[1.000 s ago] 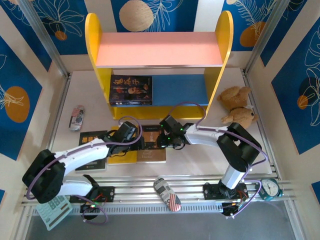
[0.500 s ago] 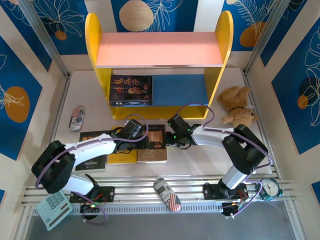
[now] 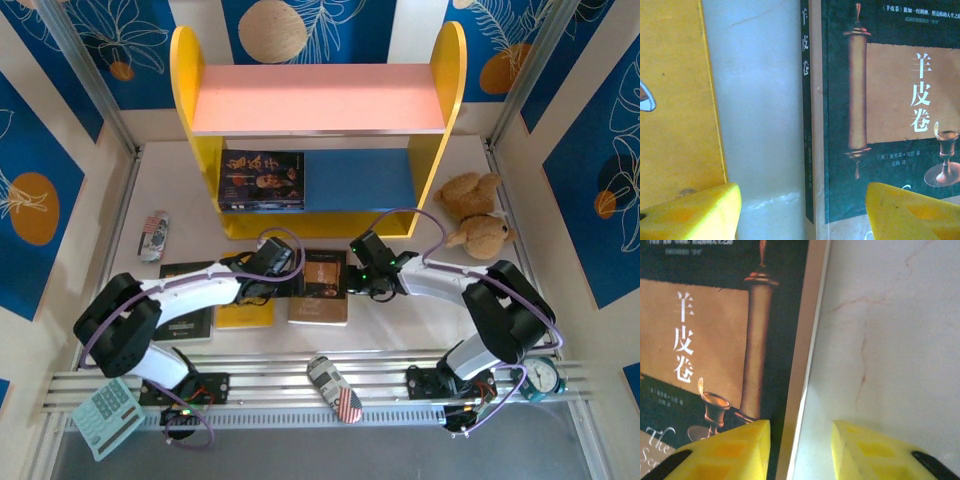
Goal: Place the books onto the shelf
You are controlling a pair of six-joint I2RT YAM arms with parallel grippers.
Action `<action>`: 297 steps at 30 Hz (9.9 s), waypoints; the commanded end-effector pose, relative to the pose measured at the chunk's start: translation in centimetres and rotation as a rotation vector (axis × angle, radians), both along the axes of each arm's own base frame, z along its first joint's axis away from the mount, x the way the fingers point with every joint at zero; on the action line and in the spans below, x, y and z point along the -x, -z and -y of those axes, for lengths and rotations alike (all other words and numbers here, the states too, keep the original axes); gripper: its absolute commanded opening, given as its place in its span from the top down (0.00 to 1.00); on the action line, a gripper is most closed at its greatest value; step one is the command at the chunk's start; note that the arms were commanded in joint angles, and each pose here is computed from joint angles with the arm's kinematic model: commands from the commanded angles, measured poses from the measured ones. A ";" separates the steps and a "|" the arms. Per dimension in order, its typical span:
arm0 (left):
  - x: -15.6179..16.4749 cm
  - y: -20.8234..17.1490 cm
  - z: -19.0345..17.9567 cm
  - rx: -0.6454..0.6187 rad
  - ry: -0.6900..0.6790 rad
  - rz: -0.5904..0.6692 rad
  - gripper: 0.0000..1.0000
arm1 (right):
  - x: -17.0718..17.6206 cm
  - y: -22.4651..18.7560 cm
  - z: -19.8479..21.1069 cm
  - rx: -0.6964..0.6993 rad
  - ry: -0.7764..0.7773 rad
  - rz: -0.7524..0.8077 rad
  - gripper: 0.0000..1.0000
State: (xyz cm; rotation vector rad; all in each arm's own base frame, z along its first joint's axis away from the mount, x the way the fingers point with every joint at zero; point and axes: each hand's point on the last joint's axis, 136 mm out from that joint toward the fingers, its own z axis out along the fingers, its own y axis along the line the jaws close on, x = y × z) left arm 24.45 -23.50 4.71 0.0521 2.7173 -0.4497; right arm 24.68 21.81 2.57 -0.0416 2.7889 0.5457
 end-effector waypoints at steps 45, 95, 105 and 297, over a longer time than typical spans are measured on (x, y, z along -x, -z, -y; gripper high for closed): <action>1.1 -4.7 4.4 0.203 0.136 0.064 0.34 | 5.1 7.5 -2.0 0.145 -0.120 -0.164 0.93; 2.2 1.4 -4.9 -0.061 -0.041 -0.027 0.27 | 5.7 4.8 -9.2 -0.069 -0.260 -0.146 0.93; 1.5 -4.8 -3.0 0.145 -0.007 0.127 0.29 | 5.9 5.3 -9.0 -0.060 -0.258 -0.158 0.93; -6.8 -56.4 -5.2 0.857 -0.415 1.362 1.00 | -10.7 -51.2 -10.4 -1.307 0.074 0.651 0.25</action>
